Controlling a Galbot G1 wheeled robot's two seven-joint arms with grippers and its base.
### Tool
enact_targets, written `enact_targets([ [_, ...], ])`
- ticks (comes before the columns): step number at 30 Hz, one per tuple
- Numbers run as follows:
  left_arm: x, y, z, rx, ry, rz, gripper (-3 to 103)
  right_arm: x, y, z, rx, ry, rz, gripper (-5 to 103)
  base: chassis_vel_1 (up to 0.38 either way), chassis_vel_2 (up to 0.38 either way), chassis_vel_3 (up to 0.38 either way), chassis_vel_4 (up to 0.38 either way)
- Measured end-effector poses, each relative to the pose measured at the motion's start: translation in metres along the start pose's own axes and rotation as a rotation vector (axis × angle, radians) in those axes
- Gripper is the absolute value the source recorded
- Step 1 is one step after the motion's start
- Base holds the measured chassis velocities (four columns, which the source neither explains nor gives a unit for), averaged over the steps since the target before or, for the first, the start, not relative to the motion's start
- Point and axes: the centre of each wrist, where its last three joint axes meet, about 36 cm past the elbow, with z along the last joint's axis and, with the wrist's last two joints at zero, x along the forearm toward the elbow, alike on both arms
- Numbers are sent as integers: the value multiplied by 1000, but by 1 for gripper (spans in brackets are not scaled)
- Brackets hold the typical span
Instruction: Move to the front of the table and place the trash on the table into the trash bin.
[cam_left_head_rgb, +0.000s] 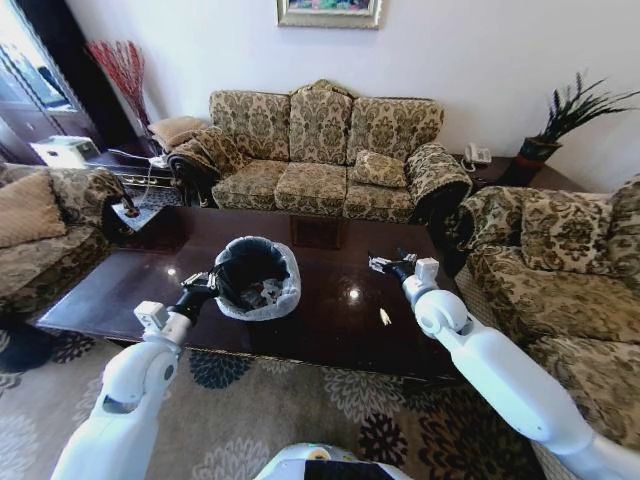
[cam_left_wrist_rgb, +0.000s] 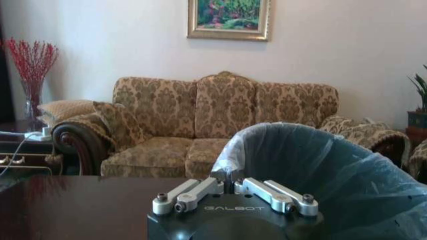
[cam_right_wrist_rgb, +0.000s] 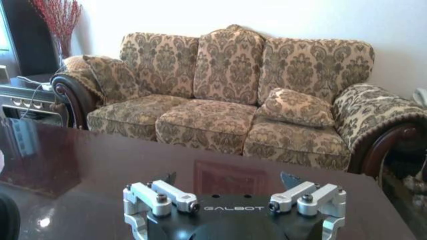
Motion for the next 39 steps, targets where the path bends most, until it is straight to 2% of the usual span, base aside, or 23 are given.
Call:
enact_targets([
  [13,0,0,0,0,0,0,2,0,0,0,0,0,0,100,0,0,0,0],
  [16,2,-1,2,1,-19,5,2,3,1,1,-5,-5,4,100,0,0,0,0],
  [17,3,-1,2,1,-24,6,2,6,3,4,-11,-9,5,100,0,0,0,0],
  [19,9,-7,2,-3,-86,33,2,20,8,13,-32,-34,19,100,0,0,0,0],
  [23,12,-10,2,8,-130,55,2,39,12,24,-56,-62,49,100,0,0,0,0],
  [30,11,-10,1,30,-131,58,2,74,13,41,-80,-96,128,100,0,0,0,0],
  [35,10,-9,1,21,-135,75,2,102,10,52,-81,-110,204,100,0,0,0,0],
  [39,9,-7,3,12,-130,79,2,104,10,53,-80,-111,210,100,0,0,0,0],
])
